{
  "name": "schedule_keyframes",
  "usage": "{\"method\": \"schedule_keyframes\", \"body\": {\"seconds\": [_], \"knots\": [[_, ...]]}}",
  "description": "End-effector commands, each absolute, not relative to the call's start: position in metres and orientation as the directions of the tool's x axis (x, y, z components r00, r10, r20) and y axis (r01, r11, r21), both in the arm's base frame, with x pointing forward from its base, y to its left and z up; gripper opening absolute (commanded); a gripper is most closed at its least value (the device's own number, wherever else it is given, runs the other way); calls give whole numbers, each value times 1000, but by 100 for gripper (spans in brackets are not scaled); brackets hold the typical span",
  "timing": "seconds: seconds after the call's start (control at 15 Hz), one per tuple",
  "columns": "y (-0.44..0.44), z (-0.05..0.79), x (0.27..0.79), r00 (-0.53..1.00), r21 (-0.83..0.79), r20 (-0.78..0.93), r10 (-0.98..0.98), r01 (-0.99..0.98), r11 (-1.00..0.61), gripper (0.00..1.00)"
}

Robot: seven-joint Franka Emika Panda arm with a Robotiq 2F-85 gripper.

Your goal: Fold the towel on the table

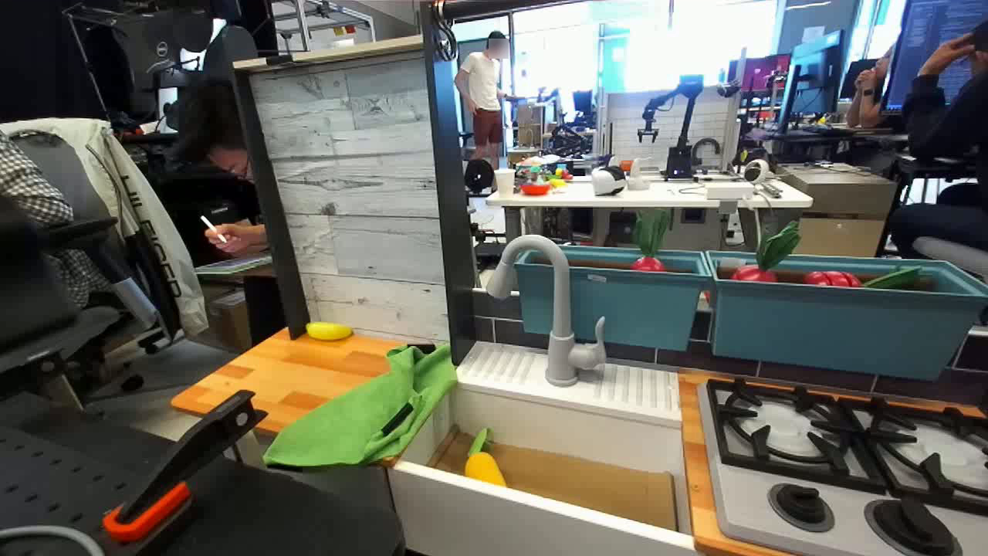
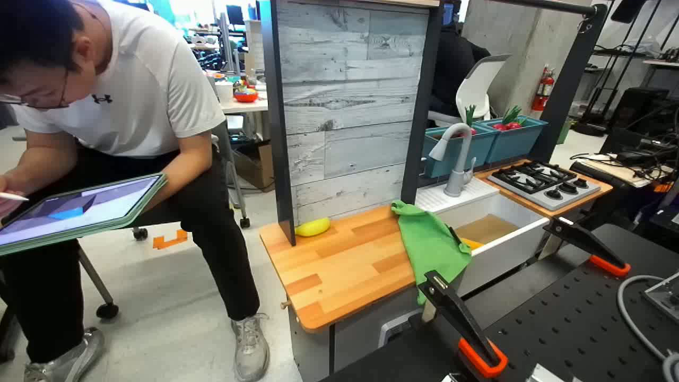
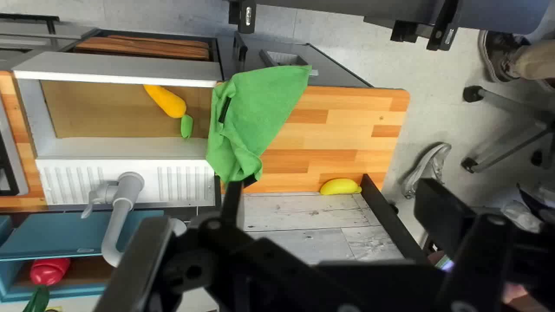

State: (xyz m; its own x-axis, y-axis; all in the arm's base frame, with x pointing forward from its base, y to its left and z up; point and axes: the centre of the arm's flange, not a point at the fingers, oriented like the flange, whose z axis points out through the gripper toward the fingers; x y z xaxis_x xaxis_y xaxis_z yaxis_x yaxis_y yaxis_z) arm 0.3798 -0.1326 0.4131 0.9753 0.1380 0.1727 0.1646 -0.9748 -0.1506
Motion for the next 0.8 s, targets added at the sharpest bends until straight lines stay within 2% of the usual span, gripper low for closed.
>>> {"method": "schedule_keyframes", "body": {"seconds": [0.0,0.27,0.73], "knots": [[-133,413,380,975,-151,173,138,165,-975,100],[-135,406,382,974,-142,180,138,164,-976,100],[-171,341,423,981,-181,191,39,75,-981,100]]}}
